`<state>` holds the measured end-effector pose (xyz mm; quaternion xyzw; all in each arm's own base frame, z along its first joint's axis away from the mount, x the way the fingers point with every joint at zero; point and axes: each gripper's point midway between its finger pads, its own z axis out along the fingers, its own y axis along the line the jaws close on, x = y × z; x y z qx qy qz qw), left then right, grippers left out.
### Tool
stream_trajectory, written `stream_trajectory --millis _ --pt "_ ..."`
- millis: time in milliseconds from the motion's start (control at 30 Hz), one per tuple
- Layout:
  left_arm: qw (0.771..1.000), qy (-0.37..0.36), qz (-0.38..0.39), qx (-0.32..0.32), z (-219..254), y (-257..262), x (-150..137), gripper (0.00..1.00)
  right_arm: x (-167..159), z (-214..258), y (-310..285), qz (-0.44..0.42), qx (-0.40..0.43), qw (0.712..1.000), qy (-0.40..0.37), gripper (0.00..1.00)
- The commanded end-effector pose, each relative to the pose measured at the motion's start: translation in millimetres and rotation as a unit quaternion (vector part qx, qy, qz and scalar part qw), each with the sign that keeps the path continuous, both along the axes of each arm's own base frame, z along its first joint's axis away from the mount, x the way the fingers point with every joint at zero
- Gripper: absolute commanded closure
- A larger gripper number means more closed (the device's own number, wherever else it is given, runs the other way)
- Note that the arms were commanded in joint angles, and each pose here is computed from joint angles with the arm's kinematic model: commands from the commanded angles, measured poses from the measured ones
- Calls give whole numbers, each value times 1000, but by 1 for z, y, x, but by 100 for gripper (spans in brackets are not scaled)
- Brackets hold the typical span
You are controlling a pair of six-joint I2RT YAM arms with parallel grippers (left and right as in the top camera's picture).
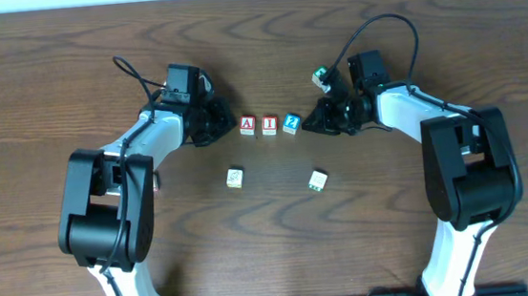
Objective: Spell out Ai2
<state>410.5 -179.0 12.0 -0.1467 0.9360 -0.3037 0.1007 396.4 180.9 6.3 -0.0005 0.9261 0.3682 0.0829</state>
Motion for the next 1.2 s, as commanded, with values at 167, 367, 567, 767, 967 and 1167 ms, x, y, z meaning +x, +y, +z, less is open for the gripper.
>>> stream_trajectory --millis 167,367,567,767,967,1167 --pt "1000 14 -1 -4 -8 -5 -4 94 0 0 4 -2 4 1000 2 98" --pt "1000 14 -1 -4 -8 -5 -4 94 3 1 6 0 6 1000 -7 98" --pt "1000 14 -2 -5 -8 -6 -4 94 4 3 14 7 8 1000 -18 98" --pt "1000 14 -5 -4 -8 -8 -5 94 4 3 14 6 7 1000 -17 99" --pt "1000 14 -12 -3 -8 -16 -8 94 5 1 12 4 0 1000 -18 98" --pt "1000 8 -17 -6 -6 -22 -8 94 4 2 15 7 2 1000 -18 98"
